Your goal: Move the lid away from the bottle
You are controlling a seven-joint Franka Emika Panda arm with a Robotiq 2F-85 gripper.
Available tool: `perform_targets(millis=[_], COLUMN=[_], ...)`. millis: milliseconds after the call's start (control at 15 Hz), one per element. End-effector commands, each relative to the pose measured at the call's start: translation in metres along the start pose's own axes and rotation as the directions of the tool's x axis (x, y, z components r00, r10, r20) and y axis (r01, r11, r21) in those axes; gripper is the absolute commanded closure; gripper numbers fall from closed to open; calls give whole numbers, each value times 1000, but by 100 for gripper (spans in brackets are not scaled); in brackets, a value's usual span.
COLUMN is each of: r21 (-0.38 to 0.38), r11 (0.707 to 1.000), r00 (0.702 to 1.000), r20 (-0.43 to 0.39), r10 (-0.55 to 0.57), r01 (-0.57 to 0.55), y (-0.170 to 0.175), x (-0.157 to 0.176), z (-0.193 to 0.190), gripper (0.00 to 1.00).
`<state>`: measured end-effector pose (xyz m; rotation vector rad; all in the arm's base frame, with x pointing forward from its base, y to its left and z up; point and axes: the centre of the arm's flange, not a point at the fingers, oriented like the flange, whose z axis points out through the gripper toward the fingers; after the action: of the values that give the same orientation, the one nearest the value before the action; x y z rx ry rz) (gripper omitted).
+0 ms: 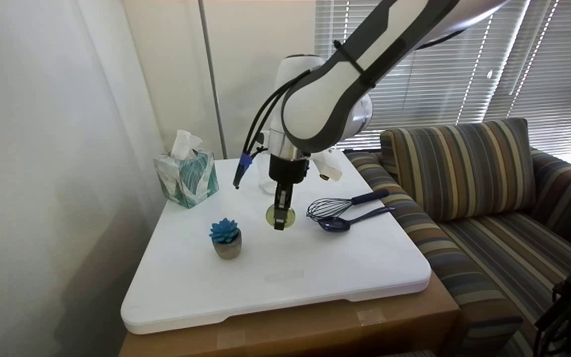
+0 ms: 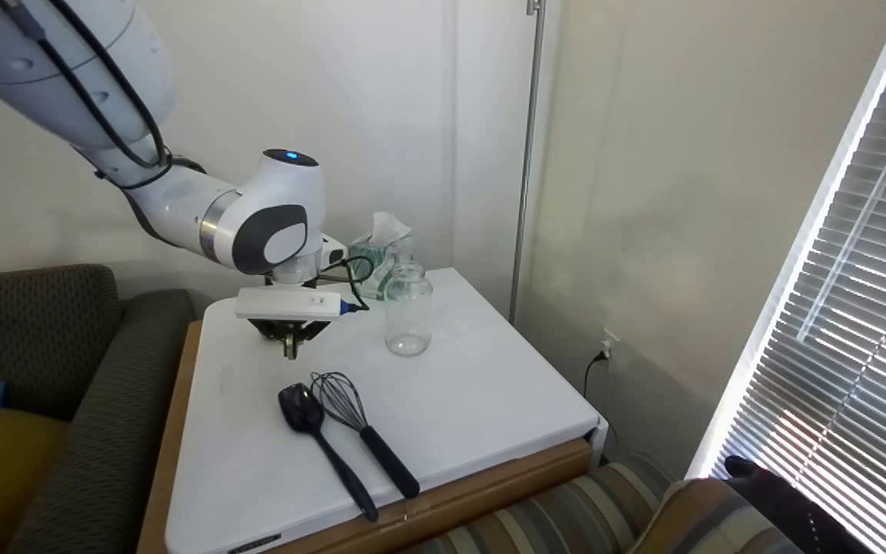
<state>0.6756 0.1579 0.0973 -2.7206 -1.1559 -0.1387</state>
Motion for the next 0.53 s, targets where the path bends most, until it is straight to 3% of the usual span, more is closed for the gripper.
perform_targets(millis=[0,200,467], r21=[158,236,250], r11=[981,951,908], r00=[993,972,923], r20=[37,75,103], r10=[-115,-222,-372], r01=[108,199,338], y=[3,12,15], x=[-17,-28,-27], z=[-17,-20,-13], gripper=[98,98,98])
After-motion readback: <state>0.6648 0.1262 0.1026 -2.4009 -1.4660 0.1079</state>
